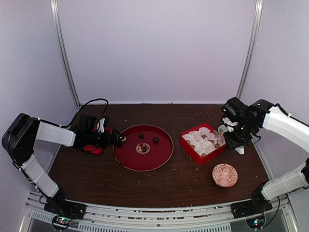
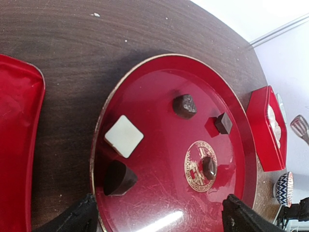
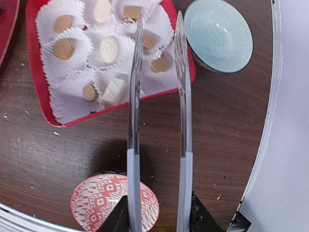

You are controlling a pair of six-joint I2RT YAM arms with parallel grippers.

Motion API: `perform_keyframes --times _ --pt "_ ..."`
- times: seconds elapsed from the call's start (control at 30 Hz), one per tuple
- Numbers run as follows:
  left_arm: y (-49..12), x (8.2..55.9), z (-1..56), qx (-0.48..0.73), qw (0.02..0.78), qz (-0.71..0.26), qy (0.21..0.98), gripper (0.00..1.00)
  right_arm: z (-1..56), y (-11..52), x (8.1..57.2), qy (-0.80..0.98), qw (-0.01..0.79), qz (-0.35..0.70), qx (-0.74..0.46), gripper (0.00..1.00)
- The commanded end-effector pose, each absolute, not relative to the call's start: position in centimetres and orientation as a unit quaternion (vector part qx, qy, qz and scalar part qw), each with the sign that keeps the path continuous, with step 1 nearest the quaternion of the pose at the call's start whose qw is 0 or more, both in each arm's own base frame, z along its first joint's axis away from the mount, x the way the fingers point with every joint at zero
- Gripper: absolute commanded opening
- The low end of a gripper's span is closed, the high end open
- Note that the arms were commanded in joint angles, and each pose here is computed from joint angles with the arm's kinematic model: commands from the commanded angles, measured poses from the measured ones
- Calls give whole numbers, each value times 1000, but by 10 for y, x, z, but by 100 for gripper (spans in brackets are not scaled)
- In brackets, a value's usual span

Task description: Pack the chocolate

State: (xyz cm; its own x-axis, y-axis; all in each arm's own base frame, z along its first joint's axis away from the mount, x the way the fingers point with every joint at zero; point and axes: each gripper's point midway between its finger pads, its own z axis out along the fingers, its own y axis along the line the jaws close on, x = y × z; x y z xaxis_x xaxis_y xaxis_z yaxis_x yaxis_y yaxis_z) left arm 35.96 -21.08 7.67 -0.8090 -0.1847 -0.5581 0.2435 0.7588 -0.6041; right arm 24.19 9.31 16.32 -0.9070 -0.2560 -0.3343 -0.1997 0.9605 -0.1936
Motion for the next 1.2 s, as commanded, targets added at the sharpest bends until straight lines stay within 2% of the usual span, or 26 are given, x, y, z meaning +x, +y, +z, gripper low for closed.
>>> perform_keyframes --times 0.0,0.23,0.57,0.9,1.17 --pt "-213 364 93 23 333 -355 873 92 211 142 268 949 286 6 -136 35" --pt "-207 360 101 23 341 -340 876 92 235 243 282 909 355 135 -173 35" --pt "-194 348 111 22 350 -317 881 92 191 357 268 892 343 197 -221 37" --pt "-185 333 110 18 348 -307 886 92 130 416 255 897 304 207 -246 41" --pt "-181 327 106 15 346 -301 888 92 107 424 270 903 313 174 -236 46"
